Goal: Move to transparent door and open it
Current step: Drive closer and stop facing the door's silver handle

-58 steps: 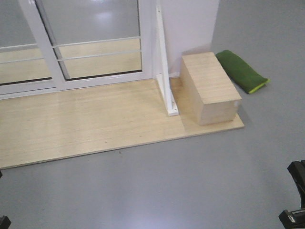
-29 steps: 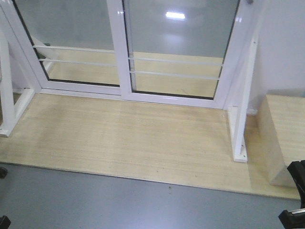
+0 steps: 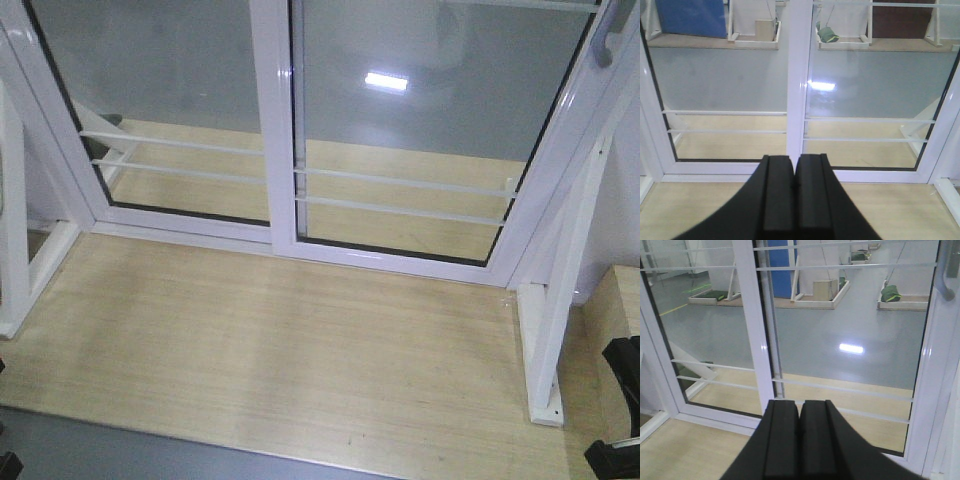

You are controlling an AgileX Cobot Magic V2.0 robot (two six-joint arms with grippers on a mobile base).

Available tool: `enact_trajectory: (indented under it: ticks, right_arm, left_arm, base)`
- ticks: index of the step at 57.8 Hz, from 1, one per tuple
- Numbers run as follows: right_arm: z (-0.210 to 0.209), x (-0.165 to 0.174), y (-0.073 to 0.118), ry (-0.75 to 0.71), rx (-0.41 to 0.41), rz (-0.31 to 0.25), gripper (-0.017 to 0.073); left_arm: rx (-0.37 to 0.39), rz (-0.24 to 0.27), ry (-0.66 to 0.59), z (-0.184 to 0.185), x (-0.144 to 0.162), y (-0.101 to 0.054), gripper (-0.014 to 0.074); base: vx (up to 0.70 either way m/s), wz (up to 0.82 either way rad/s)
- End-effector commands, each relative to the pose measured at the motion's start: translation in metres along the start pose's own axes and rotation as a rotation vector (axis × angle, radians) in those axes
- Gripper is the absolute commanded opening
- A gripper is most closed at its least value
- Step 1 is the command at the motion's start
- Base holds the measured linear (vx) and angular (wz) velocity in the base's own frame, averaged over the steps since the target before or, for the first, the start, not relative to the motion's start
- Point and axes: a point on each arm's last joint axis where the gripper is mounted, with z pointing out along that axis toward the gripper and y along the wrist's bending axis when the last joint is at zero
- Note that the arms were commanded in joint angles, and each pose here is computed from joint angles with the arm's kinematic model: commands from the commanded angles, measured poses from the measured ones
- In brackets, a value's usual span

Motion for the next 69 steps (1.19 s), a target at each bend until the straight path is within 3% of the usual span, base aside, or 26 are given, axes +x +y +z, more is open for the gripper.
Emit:
enact_trajectory:
  ticks: [1,39,69]
  right_arm:
    - [-0.0003,-0.0037,-0.0001,-0.085,0.001,-0.009,0.0000]
    - [-0.0003,-0.0035,-0.0002,-0.083,0.001,-0.009,0.0000]
    - [-0.0003,-0.0035,-0.0002,-0.083,0.001,-0.009,0.0000]
  left_arm:
    - [0.013,-0.010,-0.066,0.0013,0.0005,-0.0005,0.0000]
    - [0.013,-0.010,-0.066,0.0013,0.0005,-0.0005,0.0000]
    - [0.013,-0.010,-0.066,0.0013,0.0005,-0.0005,0.0000]
  base:
    - [0.43,-0.28]
    - [0.37,-0.19]
    - [0.19,-0.09]
